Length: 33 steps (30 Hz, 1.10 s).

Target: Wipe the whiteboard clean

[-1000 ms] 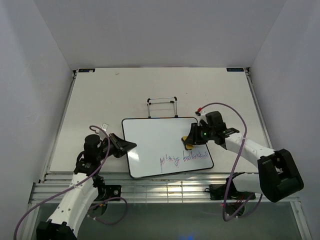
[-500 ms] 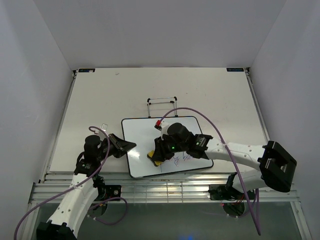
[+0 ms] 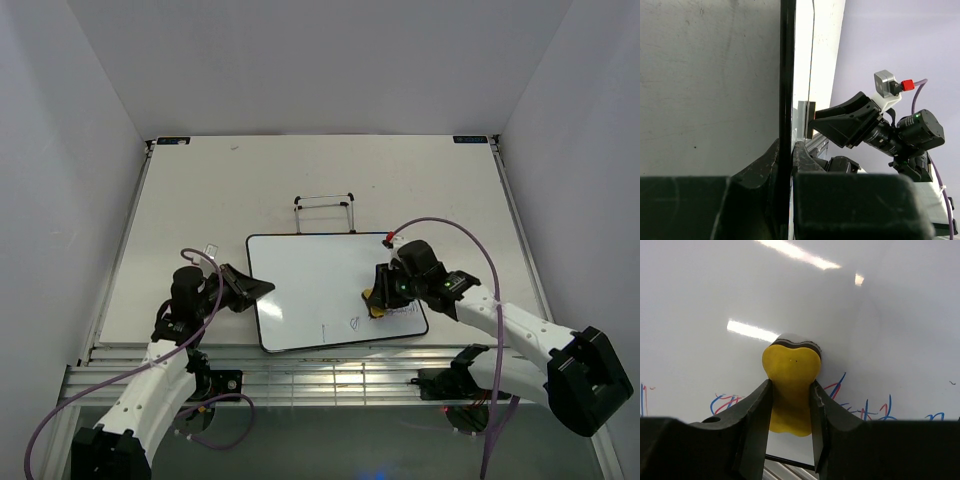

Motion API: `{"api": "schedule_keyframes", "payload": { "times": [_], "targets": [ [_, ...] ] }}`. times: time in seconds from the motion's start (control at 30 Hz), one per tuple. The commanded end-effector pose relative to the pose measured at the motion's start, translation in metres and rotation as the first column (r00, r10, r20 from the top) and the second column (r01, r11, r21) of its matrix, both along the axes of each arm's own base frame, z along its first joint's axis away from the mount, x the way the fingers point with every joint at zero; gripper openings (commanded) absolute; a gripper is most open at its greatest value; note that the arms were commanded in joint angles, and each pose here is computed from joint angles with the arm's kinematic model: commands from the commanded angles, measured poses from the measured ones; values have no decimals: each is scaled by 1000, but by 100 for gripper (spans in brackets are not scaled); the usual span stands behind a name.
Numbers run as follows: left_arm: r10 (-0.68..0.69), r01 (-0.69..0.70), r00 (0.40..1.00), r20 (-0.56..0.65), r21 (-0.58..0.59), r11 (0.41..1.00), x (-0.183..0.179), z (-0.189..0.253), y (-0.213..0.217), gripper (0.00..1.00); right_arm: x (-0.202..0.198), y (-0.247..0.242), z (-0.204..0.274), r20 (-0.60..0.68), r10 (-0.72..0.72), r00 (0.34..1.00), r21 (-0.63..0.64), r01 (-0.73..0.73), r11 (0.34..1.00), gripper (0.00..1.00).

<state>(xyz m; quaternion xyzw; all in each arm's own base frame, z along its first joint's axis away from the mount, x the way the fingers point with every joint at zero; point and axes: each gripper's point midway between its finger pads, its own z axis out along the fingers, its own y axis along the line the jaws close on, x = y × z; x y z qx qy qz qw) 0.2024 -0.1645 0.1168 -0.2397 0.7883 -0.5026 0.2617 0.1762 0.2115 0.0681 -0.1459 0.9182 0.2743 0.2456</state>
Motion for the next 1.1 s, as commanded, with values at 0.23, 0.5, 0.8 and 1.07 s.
{"api": "schedule_keyframes", "payload": {
  "times": [0.23, 0.5, 0.8, 1.07],
  "targets": [
    [247, -237, 966, -72, 127, 963, 18, -43, 37, 0, -56, 64, 28, -6, 229, 973, 112, -227, 967, 11],
    [244, -234, 966, -79, 125, 964, 14, -45, 37, 0, -111, 142, 54, 41, 384, 922, 151, -386, 910, 11],
    [241, -229, 967, -80, 133, 964, 11, -43, 37, 0, -96, 90, 2, -36, 270, 962, -5, -271, 963, 11],
    [265, -249, 961, -81, 164, 955, 11, -40, 43, 0, -54, -27, -42, -123, -76, 989, -59, 70, 996, 11]
  ]
}}
